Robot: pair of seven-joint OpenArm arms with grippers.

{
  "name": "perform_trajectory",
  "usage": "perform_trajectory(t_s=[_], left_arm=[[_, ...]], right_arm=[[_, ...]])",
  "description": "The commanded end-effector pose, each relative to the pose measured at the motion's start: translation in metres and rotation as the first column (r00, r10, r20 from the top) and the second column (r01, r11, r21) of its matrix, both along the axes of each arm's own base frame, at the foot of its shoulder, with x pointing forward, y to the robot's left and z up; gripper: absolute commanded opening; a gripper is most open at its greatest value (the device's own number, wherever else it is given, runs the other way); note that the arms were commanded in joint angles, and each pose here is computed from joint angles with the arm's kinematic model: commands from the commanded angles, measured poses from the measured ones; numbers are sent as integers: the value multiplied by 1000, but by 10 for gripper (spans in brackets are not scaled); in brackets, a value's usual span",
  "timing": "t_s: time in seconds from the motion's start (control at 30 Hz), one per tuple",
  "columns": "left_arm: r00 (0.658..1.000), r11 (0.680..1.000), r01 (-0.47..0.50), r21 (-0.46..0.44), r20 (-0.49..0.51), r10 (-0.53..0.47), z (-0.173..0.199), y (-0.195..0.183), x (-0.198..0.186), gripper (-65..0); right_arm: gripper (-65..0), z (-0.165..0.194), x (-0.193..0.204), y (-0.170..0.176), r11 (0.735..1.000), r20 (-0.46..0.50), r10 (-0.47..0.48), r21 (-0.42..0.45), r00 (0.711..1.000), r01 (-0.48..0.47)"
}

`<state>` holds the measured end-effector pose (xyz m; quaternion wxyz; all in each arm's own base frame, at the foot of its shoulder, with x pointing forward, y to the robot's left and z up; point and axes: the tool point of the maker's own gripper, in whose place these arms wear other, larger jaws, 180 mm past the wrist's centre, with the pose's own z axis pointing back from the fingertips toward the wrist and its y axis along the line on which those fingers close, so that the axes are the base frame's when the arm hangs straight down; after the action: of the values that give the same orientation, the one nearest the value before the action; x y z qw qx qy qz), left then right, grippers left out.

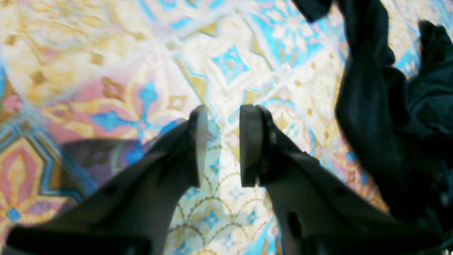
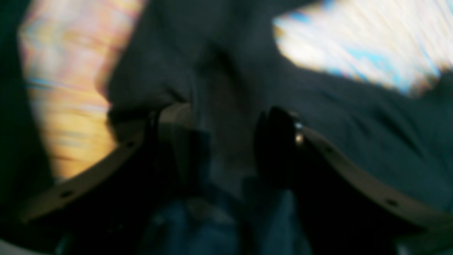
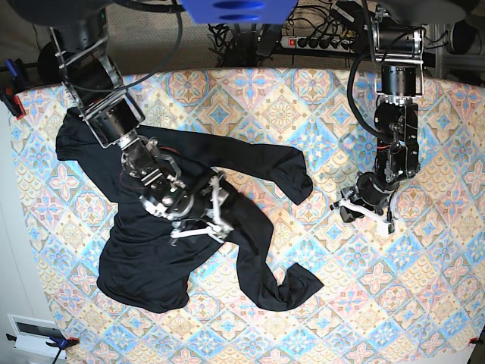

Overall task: Layout the t-shirt on the table in an organized manner, then fold the t-shirt properly
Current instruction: 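Move the right gripper onto the shirt body and grasp the fabric, then grasp the sleeve end with the left gripper while right gripper holds shirt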

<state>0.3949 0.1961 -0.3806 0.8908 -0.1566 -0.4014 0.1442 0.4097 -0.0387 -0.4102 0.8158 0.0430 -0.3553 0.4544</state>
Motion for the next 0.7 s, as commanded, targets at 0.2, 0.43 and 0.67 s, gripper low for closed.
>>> perform_trajectory(t_s=[0.2, 0.43, 0.67], left_arm=[[999, 1000, -9, 8, 41, 9, 12, 8, 5, -502], [999, 1000, -2, 2, 38, 2, 10, 2, 4, -502], [997, 997, 73, 4, 24, -73, 3, -29, 3, -502]], right_arm=[[-504, -4, 4, -7, 1000, -16, -19, 6, 1000, 19], [-648, 70, -4, -18, 985, 159, -62, 170, 985, 35], [-650, 151, 6, -107, 878, 218, -355, 412, 909, 244]])
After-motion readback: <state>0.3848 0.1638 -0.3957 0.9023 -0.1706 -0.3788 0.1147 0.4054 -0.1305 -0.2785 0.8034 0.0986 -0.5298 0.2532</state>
